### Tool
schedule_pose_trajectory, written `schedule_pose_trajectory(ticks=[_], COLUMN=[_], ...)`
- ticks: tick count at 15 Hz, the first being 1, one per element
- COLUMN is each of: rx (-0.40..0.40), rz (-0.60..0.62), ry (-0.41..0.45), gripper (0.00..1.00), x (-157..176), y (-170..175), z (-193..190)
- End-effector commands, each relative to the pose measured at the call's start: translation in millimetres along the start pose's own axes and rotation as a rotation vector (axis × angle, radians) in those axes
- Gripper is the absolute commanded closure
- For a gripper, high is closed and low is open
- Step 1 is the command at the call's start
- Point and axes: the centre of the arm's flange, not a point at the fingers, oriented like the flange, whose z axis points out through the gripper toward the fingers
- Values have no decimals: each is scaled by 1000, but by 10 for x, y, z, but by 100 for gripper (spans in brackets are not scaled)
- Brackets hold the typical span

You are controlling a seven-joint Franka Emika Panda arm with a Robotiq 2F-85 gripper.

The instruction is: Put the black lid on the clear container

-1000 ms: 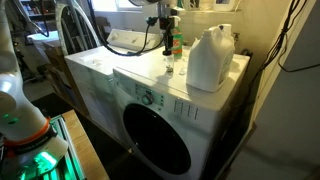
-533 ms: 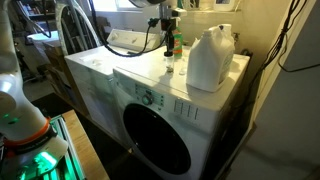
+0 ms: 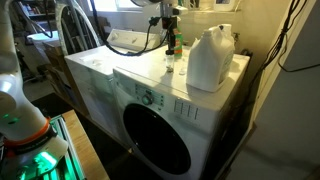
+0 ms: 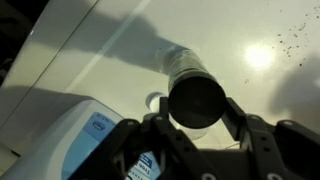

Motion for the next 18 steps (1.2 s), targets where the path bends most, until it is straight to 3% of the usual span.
schedule_pose_trajectory(ticks=[1,10,11,12,15,18], rx=[-3,-11,-11,-12,-12,-3], rz=[26,12,8,10,4,-7], ry=[-12,-31,-34,-31,-33,-33], gripper=[70,70,32,18,1,0], x=[103,138,133,131,115,84], y=[1,-52,-51,-50,-39,-33], z=[71,212,212,207,202,163])
